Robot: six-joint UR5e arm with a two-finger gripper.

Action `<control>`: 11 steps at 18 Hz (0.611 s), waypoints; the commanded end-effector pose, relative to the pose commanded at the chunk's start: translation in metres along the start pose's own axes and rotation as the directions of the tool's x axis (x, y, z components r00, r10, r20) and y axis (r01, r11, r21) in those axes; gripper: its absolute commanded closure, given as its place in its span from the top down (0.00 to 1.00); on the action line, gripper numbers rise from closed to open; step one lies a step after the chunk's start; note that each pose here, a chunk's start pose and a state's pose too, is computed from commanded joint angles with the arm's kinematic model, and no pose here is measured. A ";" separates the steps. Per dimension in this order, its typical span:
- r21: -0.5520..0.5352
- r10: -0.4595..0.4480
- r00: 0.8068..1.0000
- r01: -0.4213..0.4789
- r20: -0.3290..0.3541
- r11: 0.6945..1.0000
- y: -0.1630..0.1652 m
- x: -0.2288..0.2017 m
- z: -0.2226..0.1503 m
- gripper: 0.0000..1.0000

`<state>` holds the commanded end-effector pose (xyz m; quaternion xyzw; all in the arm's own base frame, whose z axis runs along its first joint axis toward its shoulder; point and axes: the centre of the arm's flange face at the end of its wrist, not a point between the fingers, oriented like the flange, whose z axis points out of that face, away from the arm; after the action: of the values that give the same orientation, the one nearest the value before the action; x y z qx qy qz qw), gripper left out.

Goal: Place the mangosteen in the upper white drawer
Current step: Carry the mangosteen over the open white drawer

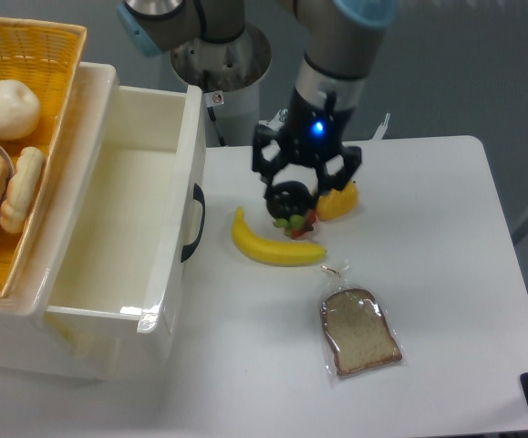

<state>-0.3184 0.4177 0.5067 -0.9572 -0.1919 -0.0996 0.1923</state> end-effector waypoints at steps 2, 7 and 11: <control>0.005 -0.004 1.000 0.004 -0.023 1.000 0.001 0.015 -0.006 0.45; -0.002 0.039 0.998 -0.039 -0.052 0.999 0.000 0.062 -0.001 0.45; -0.024 0.071 0.995 -0.073 -0.071 0.997 0.001 0.083 0.010 0.45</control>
<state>-0.2414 0.4484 0.5198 -0.9618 -0.1492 -0.1287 0.1899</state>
